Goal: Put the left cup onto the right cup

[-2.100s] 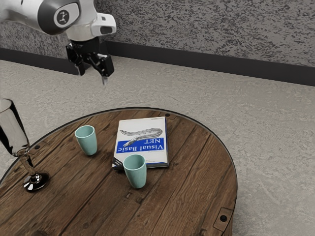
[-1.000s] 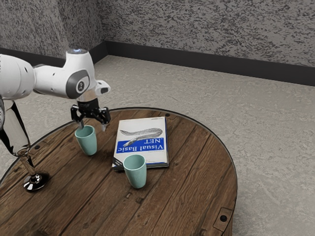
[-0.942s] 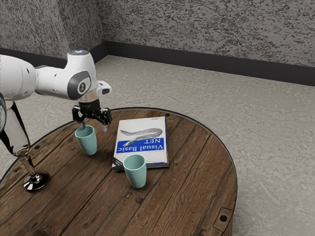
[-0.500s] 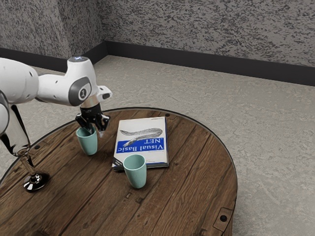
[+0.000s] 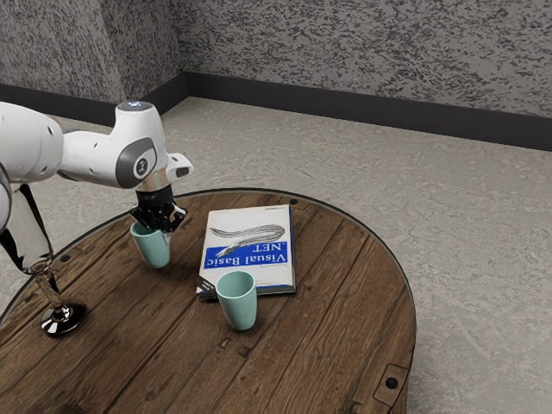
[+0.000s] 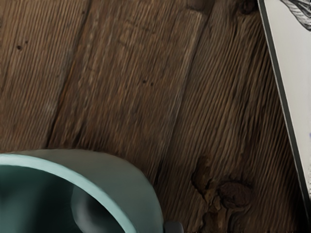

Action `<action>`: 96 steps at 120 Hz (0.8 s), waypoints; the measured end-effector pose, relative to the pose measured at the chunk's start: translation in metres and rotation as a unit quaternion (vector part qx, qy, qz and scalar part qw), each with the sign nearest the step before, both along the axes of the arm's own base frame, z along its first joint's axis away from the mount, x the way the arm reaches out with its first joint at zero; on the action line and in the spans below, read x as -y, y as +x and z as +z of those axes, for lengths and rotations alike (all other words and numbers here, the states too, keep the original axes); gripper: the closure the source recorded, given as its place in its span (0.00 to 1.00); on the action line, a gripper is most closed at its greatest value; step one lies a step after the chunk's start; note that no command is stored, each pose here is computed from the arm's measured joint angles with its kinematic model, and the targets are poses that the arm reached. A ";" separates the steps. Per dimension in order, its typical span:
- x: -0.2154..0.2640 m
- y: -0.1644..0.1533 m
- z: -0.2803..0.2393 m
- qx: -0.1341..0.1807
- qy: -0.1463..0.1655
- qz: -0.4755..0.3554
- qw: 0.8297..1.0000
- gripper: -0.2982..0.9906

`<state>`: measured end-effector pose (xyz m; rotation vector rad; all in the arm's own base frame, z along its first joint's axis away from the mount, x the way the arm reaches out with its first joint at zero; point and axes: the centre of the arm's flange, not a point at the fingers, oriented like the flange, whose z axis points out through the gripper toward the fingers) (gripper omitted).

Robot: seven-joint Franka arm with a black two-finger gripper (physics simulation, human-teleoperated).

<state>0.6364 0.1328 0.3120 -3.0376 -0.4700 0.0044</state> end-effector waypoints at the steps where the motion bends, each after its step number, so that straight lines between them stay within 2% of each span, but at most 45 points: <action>1: 0.000 0.000 0.000 0.000 0.000 0.000 1.000 0.82; 9: 0.000 0.000 0.004 0.002 0.001 0.000 1.000 0.82; 18: 0.011 -0.003 0.035 0.014 0.005 -0.006 1.000 0.82; 33: 0.064 -0.018 0.108 0.036 0.013 -0.033 0.999 0.83; 53: 0.145 -0.059 0.184 0.053 0.012 -0.064 0.996 0.83; 72: 0.211 -0.089 0.193 0.037 0.009 -0.081 0.996 0.84; 96: 0.258 -0.099 0.177 0.003 0.008 -0.057 0.998 0.84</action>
